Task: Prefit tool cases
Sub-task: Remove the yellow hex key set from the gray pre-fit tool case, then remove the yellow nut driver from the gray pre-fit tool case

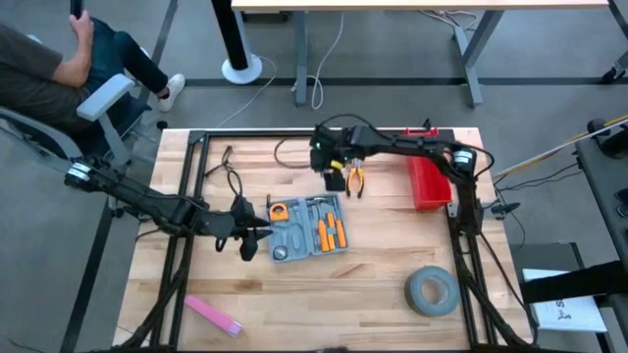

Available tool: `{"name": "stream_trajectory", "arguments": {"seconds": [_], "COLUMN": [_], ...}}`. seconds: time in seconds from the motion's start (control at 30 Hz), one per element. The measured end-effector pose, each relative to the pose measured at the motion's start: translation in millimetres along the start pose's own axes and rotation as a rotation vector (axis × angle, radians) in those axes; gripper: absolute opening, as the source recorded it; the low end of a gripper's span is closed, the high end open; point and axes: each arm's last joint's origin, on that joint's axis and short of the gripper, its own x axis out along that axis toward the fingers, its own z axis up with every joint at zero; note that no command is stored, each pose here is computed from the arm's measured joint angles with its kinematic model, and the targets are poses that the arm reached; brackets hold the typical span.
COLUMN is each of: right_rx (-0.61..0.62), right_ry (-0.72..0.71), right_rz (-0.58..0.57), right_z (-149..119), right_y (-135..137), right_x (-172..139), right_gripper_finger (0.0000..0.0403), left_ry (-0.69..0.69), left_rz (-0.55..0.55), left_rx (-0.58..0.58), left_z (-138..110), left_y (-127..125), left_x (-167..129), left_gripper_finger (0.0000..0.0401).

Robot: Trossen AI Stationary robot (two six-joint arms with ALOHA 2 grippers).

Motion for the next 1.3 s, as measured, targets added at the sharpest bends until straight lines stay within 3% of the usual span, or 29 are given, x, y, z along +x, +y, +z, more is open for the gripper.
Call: {"name": "stream_trajectory", "arguments": {"seconds": [0.23,0.43,0.67,1.03,1.3], "right_rx": [0.037,0.067,0.119,-0.018,-0.079], "right_ry": [-0.001,0.004,-0.062,-0.052,-0.048], "right_rz": [-0.028,-0.022,0.124,0.26,0.307], "right_z": [-9,-11,-7,14,25], "right_y": [-24,-26,-18,51,96], "right_x": [-2,0,0,2,0], "right_gripper_finger": [0.0241,0.0226,0.0221,0.0247,0.0236], "left_ry": [0.002,0.002,0.003,0.004,0.004], "left_rz": [-0.002,-0.003,-0.003,-0.007,-0.007], "left_rx": [0.001,0.001,0.0,0.002,0.001], "left_z": [0,0,0,0,0], "left_y": [0,0,0,-1,-1], "left_x": [0,0,0,0,0], "left_gripper_finger": [0.0137,0.0137,0.0137,0.0137,0.0137]}}
